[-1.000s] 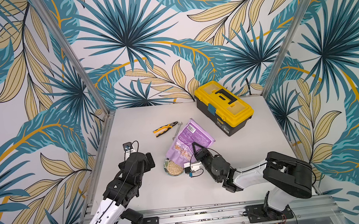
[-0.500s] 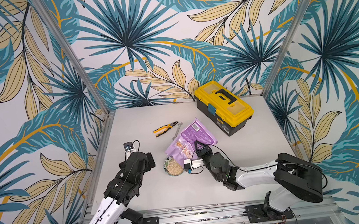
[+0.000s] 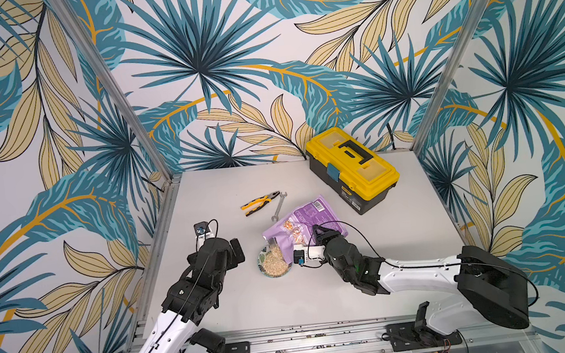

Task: Pour the oats into the breakfast bowl
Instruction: Pour the oats into the bowl.

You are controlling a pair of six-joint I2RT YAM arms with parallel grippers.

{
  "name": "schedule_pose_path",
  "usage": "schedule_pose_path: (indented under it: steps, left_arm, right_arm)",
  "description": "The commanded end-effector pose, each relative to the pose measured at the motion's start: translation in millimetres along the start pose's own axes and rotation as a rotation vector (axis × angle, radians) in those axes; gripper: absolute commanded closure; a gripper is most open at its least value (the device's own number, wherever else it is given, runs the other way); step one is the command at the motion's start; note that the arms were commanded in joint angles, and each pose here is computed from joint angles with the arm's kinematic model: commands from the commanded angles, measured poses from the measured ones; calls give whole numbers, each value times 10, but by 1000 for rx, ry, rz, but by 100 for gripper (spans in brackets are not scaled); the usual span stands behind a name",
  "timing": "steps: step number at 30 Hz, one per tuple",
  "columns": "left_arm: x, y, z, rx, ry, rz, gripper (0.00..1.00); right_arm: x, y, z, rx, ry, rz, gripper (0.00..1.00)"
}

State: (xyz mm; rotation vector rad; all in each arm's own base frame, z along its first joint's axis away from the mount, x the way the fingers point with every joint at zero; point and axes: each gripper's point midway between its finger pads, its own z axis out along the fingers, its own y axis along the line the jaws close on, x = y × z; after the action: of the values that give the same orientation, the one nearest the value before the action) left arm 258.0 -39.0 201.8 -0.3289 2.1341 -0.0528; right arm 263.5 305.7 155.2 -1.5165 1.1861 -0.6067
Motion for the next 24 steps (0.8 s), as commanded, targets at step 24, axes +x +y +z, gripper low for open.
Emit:
schedule_pose_path:
  steps: [24]
  left_arm:
    - [-219,-194,-178,117,-34,-12,0]
  right_arm:
    - [-97,-327,-179,-215,-268,1082,100]
